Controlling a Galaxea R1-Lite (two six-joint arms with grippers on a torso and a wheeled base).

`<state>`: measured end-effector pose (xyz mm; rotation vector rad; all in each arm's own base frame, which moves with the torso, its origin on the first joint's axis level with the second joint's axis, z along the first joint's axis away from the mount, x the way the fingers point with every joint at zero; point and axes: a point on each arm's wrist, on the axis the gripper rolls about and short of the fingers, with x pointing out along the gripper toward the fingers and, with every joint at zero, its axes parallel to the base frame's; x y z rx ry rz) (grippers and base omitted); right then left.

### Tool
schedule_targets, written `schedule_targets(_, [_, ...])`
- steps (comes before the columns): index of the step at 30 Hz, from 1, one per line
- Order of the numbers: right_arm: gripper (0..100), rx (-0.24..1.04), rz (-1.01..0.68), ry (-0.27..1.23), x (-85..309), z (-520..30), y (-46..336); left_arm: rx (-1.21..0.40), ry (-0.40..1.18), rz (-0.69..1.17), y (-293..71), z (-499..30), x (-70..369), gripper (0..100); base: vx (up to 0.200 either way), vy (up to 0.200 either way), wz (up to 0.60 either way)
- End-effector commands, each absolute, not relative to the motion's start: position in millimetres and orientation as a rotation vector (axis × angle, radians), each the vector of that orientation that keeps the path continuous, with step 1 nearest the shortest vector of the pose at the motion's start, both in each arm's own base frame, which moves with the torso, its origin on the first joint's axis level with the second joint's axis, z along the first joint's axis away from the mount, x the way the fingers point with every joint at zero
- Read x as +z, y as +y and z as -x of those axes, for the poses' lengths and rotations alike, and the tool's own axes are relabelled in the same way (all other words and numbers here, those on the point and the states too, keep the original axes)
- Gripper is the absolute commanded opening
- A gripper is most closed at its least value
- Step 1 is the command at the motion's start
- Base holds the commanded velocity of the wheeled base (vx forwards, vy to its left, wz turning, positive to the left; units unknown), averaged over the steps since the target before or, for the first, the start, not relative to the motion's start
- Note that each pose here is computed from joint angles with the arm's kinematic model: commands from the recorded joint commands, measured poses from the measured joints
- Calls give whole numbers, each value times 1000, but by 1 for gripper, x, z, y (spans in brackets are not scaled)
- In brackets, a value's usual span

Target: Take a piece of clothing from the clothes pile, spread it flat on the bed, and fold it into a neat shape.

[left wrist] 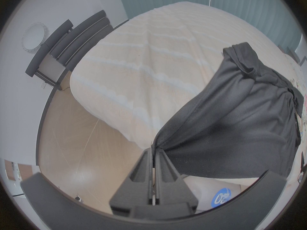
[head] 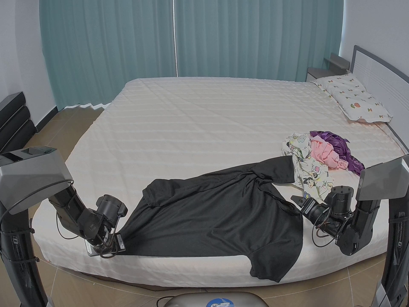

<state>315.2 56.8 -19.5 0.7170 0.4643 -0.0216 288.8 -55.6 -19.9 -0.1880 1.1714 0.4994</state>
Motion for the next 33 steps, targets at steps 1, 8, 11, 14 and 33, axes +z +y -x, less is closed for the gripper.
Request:
schedule_targets(1, [100, -25, -714, 481, -25, -315, 58, 487, 1176, 201, -56, -290, -18, 100, 0, 0, 0])
schedule_targets(8, [100, -43, -686, 547, -46, -319, 58, 426, 1094, 351, -53, -304, 9, 100, 0, 0, 0])
schedule_targets(11, [100, -51, -641, 590, -58, -322, 58, 383, 1053, 451, -50, -309, 26, 100, 0, 0, 0])
schedule_targets(14, [100, -58, -592, 629, -67, -325, 57, 299, 1067, 558, -51, -311, 35, 100, 0, 0, 0])
schedule_targets(33, [0, -7, -512, 723, -66, -325, 57, 244, 1068, 661, -52, -319, 38, 100, 0, 0, 0])
